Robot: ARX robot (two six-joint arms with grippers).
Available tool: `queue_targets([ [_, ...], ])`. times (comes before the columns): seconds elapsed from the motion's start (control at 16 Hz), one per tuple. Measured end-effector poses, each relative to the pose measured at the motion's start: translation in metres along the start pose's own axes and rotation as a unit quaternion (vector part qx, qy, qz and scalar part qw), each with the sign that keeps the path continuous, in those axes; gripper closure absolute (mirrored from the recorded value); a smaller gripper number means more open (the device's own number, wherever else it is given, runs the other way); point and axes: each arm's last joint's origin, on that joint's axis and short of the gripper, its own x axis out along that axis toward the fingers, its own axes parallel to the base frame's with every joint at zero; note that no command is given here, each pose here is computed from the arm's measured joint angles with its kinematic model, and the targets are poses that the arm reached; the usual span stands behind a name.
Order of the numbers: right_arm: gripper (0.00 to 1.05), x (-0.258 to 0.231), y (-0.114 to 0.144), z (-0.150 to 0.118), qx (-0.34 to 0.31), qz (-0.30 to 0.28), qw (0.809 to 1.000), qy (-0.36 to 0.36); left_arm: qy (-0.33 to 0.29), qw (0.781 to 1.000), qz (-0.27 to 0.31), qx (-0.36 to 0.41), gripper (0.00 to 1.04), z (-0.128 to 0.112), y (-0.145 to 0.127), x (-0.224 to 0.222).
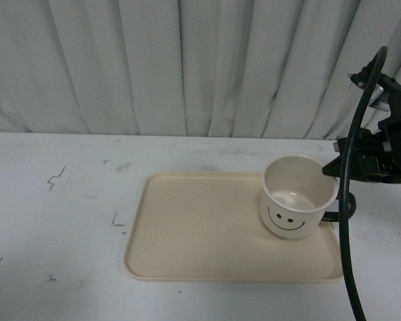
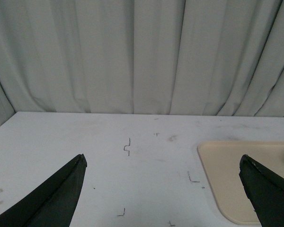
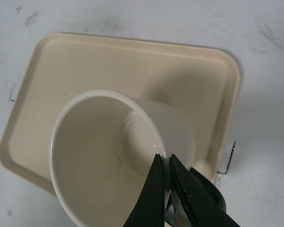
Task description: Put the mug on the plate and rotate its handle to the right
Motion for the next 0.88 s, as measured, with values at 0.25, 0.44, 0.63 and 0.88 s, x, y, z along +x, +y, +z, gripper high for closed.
queue_targets([
  [0.25,1.02,0.001,-0.011,0.003,-0.009,0.003,1.000,0.003,0.000,1.000,0.000,0.000,0.07,0.000,0.000,0.000],
  [0.44,1.02,0.007,-0.014,0.003,-0.012,0.015,1.000,0.008,0.000,1.000,0.000,0.000,0.07,0.000,0.000,0.000],
  [0.63,1.02,0.010,-0.016,0.000,-0.011,0.019,1.000,0.013,0.000,1.000,0.000,0.000,0.07,0.000,0.000,0.000],
  [0.88,1.02,0.011,-0.020,0.000,-0.010,0.019,1.000,0.013,0.000,1.000,0.000,0.000,0.07,0.000,0.000,0.000],
])
